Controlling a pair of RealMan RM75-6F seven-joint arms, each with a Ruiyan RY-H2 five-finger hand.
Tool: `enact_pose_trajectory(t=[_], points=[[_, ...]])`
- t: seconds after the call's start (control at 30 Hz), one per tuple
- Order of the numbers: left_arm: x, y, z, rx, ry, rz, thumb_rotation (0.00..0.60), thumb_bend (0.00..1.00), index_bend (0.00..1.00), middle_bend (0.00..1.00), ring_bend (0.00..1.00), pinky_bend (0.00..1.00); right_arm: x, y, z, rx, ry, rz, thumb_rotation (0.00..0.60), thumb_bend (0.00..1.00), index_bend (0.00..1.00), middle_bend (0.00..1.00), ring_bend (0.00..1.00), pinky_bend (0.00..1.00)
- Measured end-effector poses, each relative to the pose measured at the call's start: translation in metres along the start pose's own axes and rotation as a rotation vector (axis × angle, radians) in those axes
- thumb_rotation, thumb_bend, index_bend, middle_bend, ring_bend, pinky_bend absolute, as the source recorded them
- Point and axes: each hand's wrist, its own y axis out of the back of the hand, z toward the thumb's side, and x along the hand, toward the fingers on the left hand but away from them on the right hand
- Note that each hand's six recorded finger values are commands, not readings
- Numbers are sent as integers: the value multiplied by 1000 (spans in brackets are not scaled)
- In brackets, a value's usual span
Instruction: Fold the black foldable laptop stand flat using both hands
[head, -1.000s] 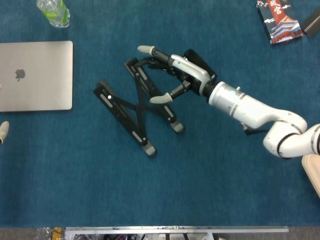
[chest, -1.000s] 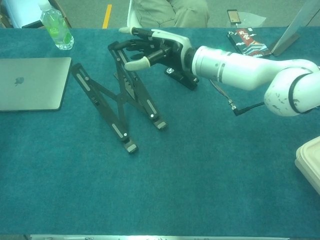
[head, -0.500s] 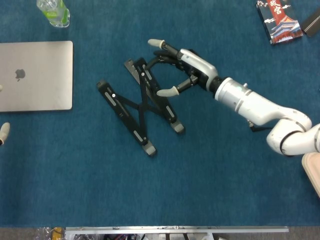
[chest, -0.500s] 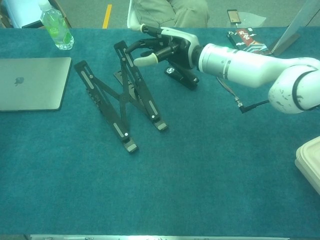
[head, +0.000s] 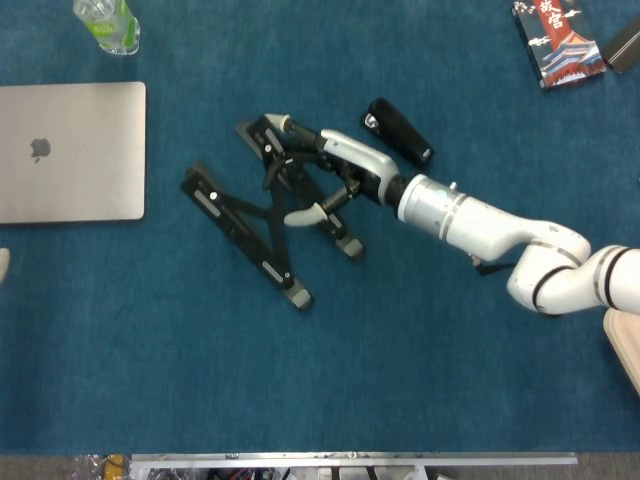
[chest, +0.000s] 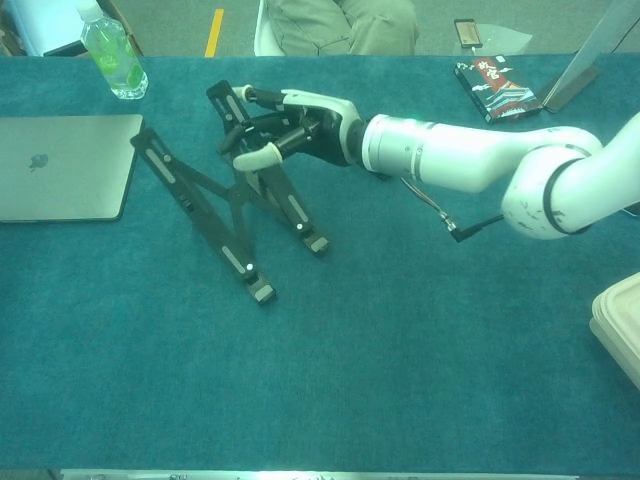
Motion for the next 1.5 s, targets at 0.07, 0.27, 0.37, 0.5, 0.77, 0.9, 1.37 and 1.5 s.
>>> enact_pose_trajectory(t=[0.07,0.27,0.37,0.5,0.77,0.9,1.37,1.5], points=[[-1,0,-1,-1,0,0,600,282,234,153,71,56,6,-4,2,6,9,23,600,0,31,157,16,74],[0,-3,1,-4,-14,-7,600,282,233,153,71,57,30,-7,7,3,36,52,600,0,31,157,28,74],[0,-3,1,-10,-17,-5,600,282,234,154,71,57,43,-7,7,8,35,57,600,0,31,157,28,74],[2,-6,-2,-15,-11,-17,600,282,234,158,71,56,60,-8,8,13,42,66,600,0,31,158,28,74],[8,-11,1,-41,-33,-51,600,282,234,166,71,56,96,-11,14,25,62,77,600,0,31,158,28,74],[12,-13,9,-48,-69,-77,600,282,234,168,71,56,111,-14,14,28,64,81,600,0,31,158,28,74],[24,-23,54,-39,-256,-195,600,282,234,175,75,56,140,-34,11,28,59,129,600,0,31,158,28,74],[24,-27,62,-51,-287,-221,600,282,234,175,75,56,150,-41,11,34,58,143,600,0,31,158,28,74]])
